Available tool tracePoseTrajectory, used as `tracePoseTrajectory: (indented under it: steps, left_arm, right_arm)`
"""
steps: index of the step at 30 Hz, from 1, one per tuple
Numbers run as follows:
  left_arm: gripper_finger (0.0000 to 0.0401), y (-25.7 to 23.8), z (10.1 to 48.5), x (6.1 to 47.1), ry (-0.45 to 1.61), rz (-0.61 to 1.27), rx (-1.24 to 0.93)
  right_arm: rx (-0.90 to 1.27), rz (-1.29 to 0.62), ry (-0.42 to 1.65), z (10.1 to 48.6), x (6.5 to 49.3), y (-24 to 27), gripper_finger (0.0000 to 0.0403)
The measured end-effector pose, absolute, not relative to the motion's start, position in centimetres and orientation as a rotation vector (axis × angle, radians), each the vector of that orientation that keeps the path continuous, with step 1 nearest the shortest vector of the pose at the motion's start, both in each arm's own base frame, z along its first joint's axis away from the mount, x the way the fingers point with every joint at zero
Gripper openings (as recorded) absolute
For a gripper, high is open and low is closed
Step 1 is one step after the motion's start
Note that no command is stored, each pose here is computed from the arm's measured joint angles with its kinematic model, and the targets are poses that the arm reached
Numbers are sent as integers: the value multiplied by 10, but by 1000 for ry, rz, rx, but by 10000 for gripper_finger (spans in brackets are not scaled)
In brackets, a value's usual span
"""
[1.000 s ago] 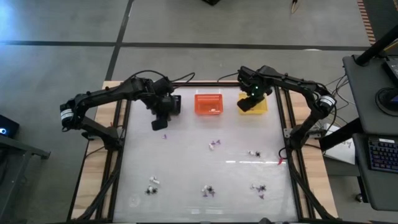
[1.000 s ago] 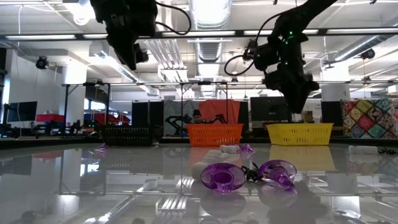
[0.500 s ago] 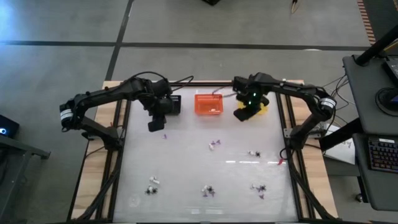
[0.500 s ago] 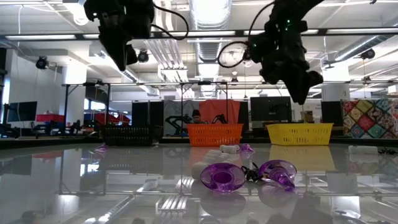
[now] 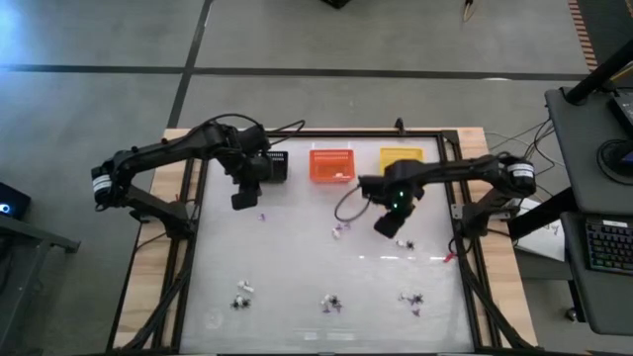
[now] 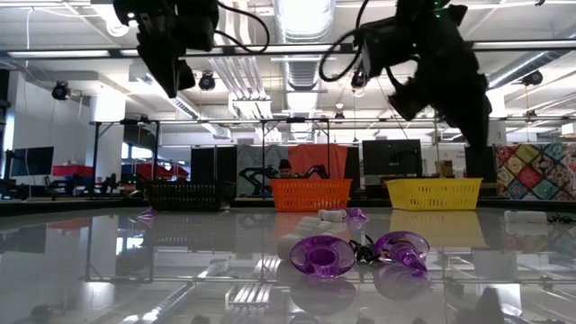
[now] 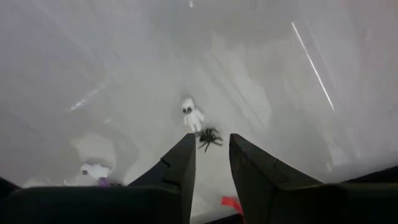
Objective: Sort Halloween decoration
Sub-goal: Put the skeleton toy into the orange bin
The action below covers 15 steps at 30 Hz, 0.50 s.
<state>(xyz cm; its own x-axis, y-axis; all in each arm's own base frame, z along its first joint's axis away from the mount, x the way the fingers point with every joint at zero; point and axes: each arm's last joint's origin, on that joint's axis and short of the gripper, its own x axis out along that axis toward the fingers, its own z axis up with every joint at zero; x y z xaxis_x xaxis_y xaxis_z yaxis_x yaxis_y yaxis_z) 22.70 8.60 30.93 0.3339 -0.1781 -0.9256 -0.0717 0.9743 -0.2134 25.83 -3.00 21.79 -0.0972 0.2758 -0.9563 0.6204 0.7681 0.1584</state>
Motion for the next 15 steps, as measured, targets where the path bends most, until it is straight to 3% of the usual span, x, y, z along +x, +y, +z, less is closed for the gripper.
tracePoseTrajectory:
  steps: [15]
  left_arm:
    - [0, 85, 310, 226, 1228, -88, -208]
  right_arm:
    - [800, -482, 1684, 185, 253, 17, 92]
